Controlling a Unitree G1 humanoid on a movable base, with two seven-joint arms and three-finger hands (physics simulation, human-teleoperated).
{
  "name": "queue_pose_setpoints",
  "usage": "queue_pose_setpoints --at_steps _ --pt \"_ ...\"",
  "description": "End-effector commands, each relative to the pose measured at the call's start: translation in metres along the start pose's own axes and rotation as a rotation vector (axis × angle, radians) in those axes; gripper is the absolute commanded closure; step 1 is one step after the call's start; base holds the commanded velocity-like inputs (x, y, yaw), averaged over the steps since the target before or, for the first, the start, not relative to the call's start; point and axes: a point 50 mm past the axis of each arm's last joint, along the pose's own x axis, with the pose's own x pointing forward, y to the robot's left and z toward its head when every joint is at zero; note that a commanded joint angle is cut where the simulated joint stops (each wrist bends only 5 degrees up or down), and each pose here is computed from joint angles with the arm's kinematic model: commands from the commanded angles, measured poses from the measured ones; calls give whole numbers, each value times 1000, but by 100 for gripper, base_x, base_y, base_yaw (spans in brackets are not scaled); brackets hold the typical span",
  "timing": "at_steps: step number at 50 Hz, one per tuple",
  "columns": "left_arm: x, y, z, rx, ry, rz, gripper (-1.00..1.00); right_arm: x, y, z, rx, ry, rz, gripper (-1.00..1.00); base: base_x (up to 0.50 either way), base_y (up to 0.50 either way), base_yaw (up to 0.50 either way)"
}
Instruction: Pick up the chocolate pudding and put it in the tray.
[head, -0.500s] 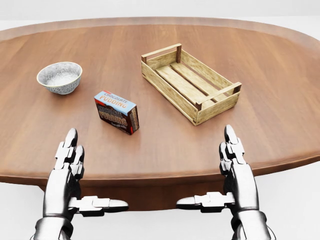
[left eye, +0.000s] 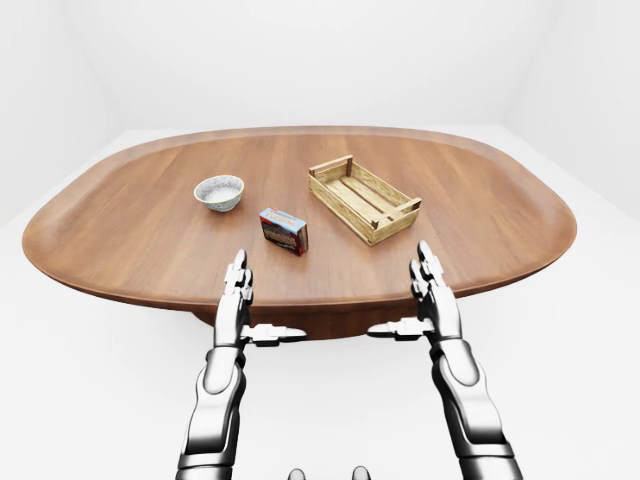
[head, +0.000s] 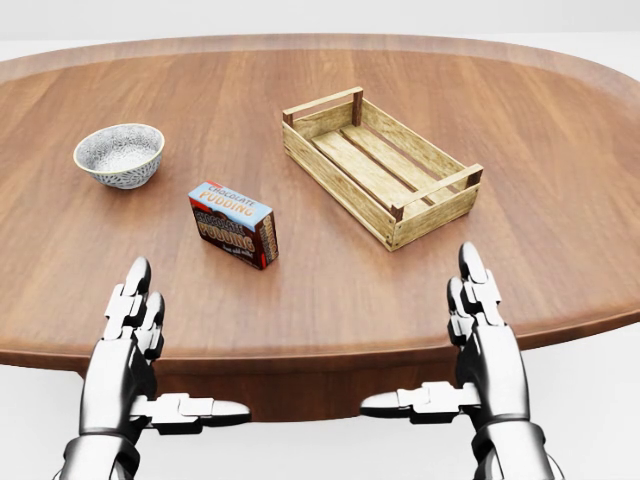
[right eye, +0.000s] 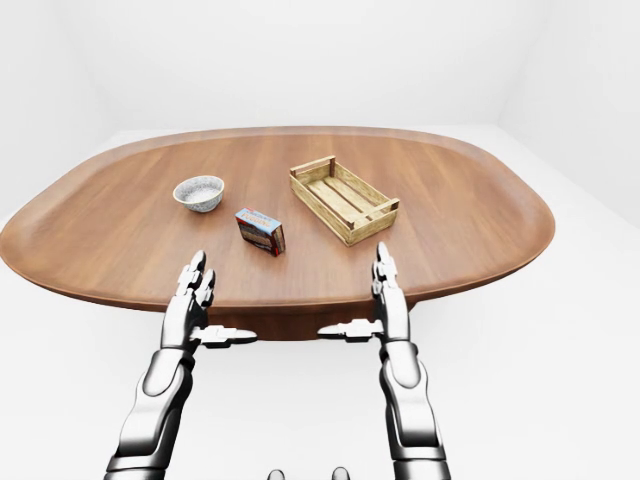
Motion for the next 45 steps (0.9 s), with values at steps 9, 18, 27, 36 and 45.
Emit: queue_pose_setpoints --at_steps 9,18,27,36,45 --pt "0 0 -2 0 9 -4 -100 -19 -1 42 -115 -224 -59 -100 0 0 0" --pt "1 0 -2 0 12 -3 -100 -18 -1 41 -116 -222 -60 -100 0 0 0" --pt "0 0 -1 0 13 -2 -100 -18 -1 41 -123 -220 -60 -100 0 2 0" --pt "0 0 -1 1 13 -4 -100 -19 0 39 -125 -214 -56 -100 0 24 0" --pt "0 0 -1 1 13 -4 -100 -18 0 38 -122 -209 -53 -100 0 42 0"
